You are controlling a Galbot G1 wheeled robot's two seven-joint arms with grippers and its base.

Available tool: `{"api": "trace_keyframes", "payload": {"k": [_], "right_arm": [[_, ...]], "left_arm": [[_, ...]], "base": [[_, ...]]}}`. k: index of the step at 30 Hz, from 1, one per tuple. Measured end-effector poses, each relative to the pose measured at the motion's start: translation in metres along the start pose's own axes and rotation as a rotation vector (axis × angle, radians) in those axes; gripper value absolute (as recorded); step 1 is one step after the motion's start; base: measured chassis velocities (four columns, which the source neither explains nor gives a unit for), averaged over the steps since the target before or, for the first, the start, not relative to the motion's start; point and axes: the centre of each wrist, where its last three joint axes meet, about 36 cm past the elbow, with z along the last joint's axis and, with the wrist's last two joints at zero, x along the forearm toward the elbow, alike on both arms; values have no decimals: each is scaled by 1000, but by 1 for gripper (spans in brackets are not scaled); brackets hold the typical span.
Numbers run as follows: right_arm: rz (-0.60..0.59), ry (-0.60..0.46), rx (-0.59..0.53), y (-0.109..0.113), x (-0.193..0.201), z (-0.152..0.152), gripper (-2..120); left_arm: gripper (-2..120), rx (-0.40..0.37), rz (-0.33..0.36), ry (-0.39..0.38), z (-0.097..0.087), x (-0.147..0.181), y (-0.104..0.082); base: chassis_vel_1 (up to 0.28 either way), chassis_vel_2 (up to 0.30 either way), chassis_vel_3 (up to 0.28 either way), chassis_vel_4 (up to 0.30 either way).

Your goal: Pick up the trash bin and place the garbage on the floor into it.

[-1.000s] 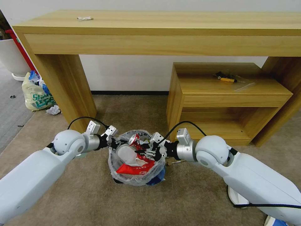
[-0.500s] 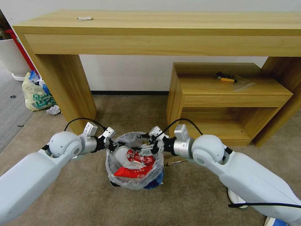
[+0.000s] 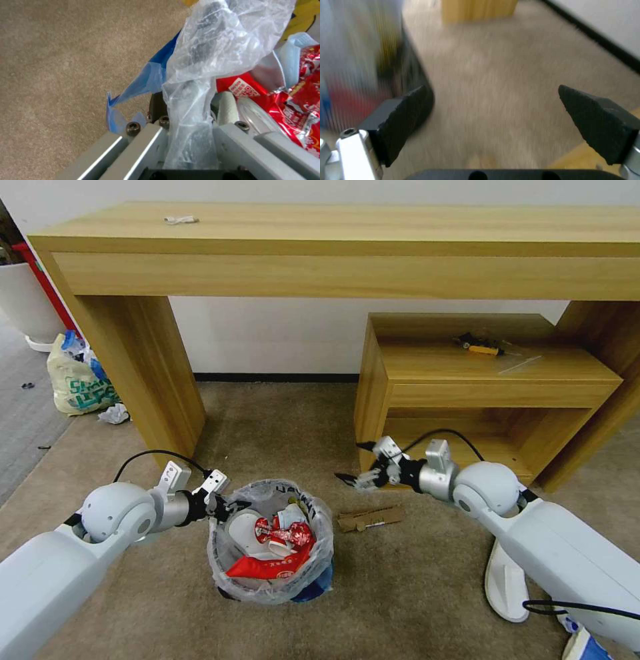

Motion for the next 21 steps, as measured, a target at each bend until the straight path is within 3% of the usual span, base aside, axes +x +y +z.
{"api": "trace_keyframes", "payload": {"k": [6,7,14,21], "right_arm": [[-100,166,83,-21,-5,54,100],[-100,166,83,-21,-5,54,100],[-113,311,67,-41,-5,129,100],[-118,356,70,-54,-21,150,100]], "left_arm": [[0,13,-13,-14,3,0,-6],[0,13,-13,-14,3,0,-6],[0,42,-34,-25,8,0,-2],[0,50,-37,-25,8,2,0]], "base": [[0,0,0,0],[0,0,0,0],[0,0,0,0],[0,0,0,0]]}}
